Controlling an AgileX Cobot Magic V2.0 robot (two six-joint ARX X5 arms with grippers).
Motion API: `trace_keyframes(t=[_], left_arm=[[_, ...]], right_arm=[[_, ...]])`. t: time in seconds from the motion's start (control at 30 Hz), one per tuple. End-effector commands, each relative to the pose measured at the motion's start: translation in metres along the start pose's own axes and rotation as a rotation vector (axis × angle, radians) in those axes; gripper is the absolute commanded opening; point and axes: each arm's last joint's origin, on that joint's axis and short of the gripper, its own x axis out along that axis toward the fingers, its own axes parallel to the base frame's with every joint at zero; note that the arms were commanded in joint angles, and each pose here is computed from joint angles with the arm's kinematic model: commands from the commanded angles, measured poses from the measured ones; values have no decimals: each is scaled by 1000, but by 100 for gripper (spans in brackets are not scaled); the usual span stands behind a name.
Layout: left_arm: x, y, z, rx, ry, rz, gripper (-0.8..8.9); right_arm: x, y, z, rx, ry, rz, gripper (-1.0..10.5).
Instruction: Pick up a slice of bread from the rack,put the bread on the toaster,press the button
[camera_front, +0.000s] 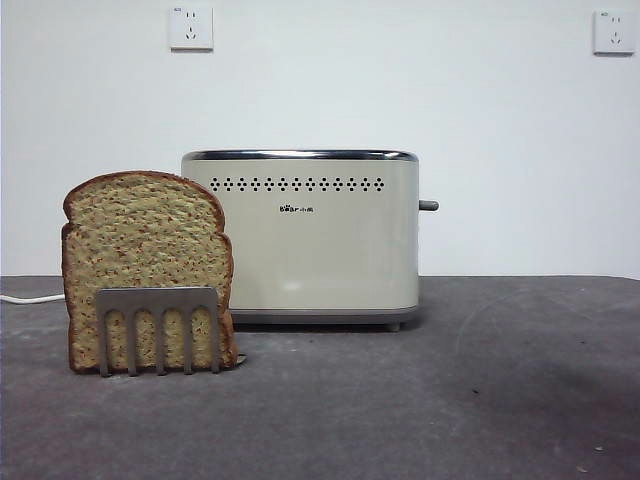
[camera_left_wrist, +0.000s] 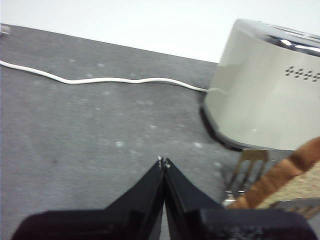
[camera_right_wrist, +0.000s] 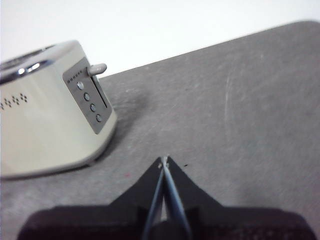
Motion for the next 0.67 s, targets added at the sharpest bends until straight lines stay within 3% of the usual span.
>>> trace_keyframes(t=[0.03, 0.37, 0.67], left_arm=[[-1, -2, 3, -49, 2, -57, -8], [-16, -18, 49, -71, -41, -156, -8], [-24, -39, 105, 26, 18, -411, -8]], right_arm=[[-1, 2, 6, 133, -15, 8, -12], [-7, 22, 62, 128, -7, 102, -12], [-9, 48, 131, -21, 180, 232, -12]])
